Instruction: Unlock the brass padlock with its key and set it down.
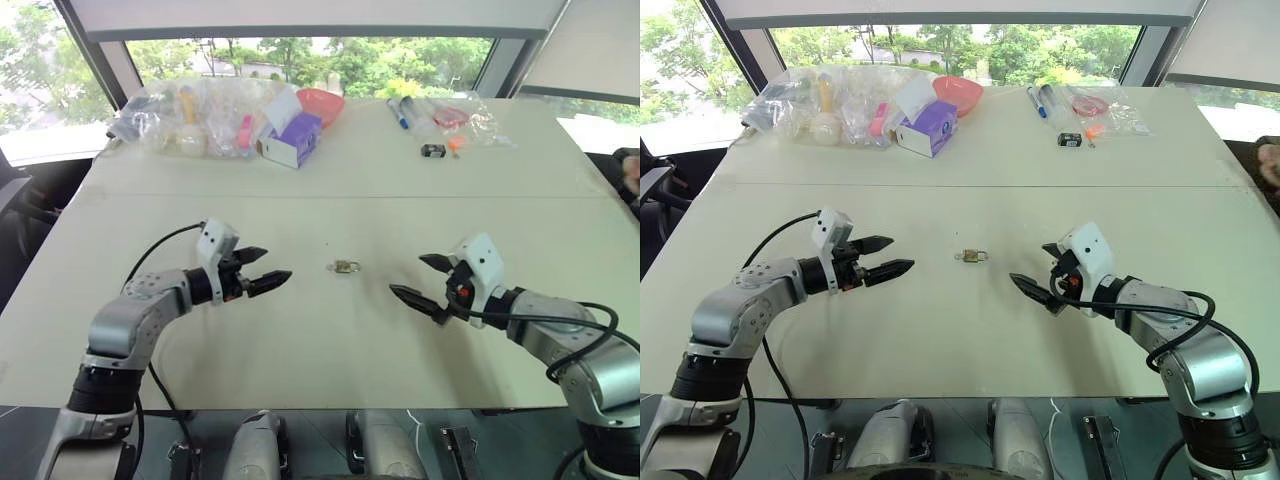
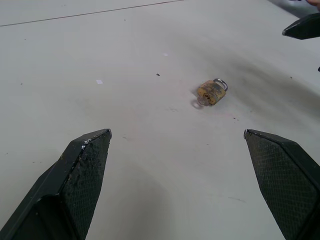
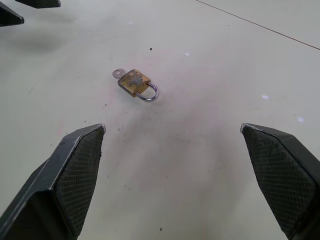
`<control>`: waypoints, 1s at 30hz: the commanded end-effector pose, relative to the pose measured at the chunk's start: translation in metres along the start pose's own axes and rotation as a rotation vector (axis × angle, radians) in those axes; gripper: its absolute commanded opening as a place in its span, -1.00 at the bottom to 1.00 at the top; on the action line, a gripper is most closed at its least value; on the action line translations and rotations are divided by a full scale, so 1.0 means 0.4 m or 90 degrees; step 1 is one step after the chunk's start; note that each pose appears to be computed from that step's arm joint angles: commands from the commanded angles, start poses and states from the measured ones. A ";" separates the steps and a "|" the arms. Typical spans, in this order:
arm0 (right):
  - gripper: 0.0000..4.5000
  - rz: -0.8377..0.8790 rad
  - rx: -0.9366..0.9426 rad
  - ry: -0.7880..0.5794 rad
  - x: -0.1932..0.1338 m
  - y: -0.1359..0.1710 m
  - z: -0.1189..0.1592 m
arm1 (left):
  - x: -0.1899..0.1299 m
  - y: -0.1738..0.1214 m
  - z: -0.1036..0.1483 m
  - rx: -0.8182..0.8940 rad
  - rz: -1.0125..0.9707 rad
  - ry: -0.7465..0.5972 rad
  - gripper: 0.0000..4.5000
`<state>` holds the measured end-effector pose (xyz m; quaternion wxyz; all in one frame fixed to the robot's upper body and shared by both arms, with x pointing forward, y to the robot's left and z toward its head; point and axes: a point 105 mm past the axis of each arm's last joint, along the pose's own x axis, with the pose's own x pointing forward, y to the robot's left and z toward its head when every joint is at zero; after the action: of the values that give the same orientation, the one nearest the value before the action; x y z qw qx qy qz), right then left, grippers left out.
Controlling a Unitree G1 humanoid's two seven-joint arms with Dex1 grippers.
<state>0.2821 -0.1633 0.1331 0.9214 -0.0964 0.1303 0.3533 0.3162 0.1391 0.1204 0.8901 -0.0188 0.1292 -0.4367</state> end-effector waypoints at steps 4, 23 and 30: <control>1.00 0.006 -0.028 -0.021 0.006 -0.004 0.028 | -0.008 0.004 0.038 0.040 0.021 -0.031 0.96; 1.00 0.098 -0.102 0.080 0.112 -0.019 0.065 | -0.070 -0.010 0.096 0.149 -0.146 0.108 0.96; 1.00 0.180 -0.165 0.094 0.188 0.008 0.061 | -0.059 -0.008 0.127 0.148 -0.150 0.075 0.96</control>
<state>0.3325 -0.1118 0.1230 0.8355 -0.1996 0.1887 0.4760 0.3124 0.1527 0.1676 0.8177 0.0959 0.1437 -0.5491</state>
